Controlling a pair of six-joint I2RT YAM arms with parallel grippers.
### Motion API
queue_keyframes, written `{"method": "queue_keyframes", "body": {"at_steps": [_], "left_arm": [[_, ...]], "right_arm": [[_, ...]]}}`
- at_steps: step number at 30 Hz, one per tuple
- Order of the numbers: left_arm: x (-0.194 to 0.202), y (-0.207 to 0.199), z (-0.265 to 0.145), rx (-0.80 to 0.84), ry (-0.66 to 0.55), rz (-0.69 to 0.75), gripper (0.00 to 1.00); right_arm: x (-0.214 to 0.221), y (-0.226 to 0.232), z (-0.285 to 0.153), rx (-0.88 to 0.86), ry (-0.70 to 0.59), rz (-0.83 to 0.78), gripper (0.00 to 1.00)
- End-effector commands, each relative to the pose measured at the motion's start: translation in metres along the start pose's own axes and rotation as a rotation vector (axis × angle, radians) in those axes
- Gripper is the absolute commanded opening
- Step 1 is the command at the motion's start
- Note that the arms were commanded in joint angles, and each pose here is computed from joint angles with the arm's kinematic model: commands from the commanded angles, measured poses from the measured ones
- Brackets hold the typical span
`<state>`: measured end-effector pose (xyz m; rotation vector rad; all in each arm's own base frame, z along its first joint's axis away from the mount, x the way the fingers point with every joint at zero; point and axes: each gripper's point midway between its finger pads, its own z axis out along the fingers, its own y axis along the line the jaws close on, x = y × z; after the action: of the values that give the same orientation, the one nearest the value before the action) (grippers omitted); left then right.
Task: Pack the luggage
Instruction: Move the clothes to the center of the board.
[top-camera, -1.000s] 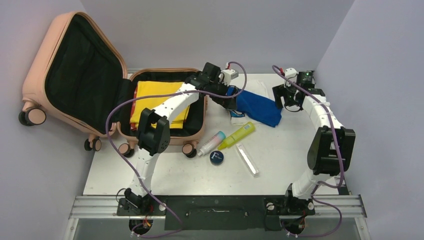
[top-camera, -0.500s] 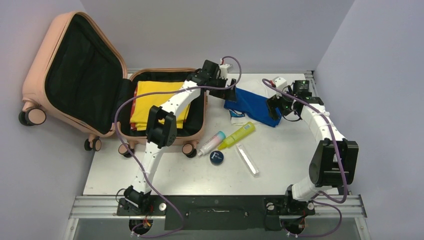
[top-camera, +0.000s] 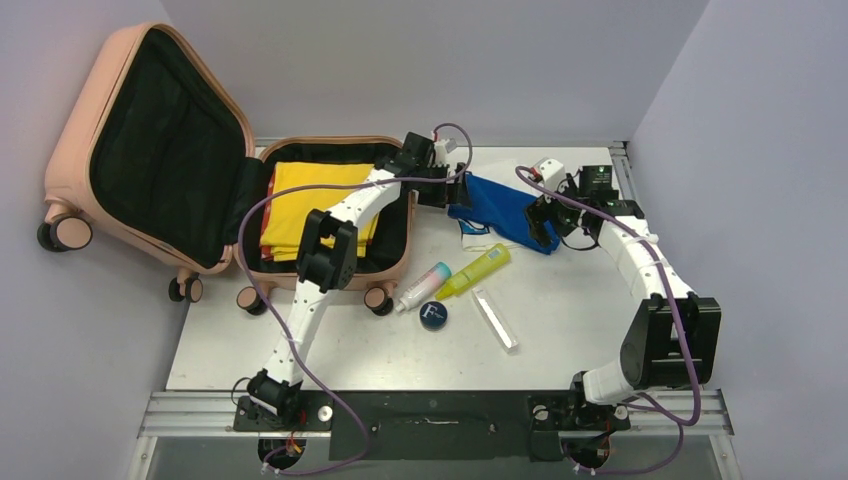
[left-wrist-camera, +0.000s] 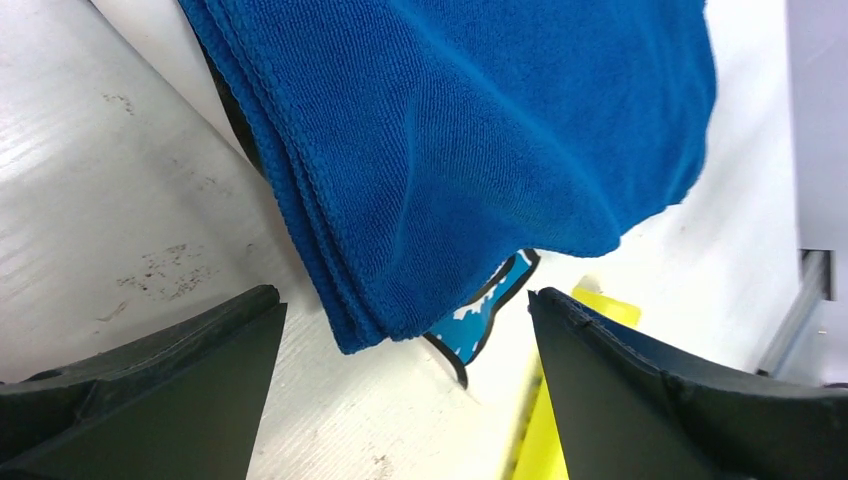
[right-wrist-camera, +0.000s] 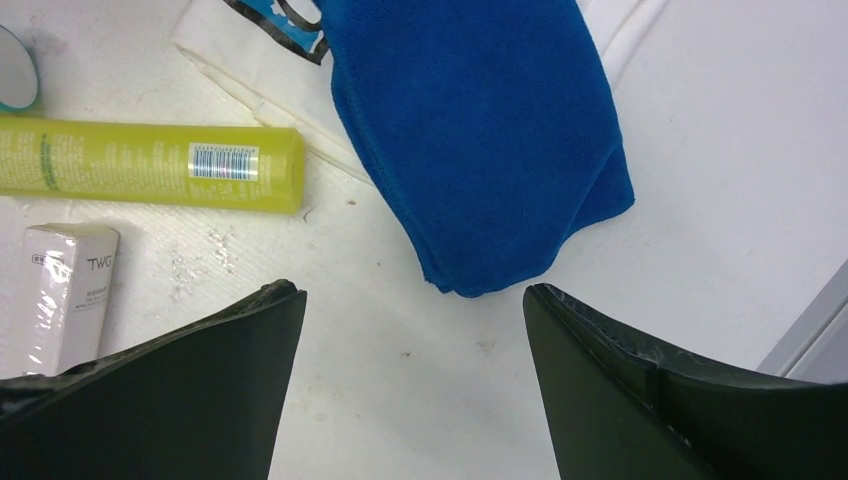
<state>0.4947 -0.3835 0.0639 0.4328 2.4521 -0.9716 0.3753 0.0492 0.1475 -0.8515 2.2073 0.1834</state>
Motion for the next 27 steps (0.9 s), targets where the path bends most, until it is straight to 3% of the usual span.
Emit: {"method": "queue_keyframes", "body": {"at_steps": [1,9,19,27], "left_arm": [[-0.017,-0.010,-0.005,0.122,-0.046,-0.062,0.99],[-0.011,-0.009,-0.008,0.167,-0.012,-0.114,0.76],[-0.001,-0.009,-0.001,0.174,0.024,-0.133,0.72],[0.000,-0.006,0.004,0.194,0.036,-0.166,0.58]], "right_arm": [[-0.006,-0.004,-0.003,0.025,-0.013,-0.013,0.82],[-0.008,-0.003,-0.009,0.045,-0.029,0.013,0.82],[-0.015,0.000,-0.019,0.047,-0.059,0.019,0.82],[-0.016,0.001,-0.023,0.050,-0.066,0.015,0.82]]}}
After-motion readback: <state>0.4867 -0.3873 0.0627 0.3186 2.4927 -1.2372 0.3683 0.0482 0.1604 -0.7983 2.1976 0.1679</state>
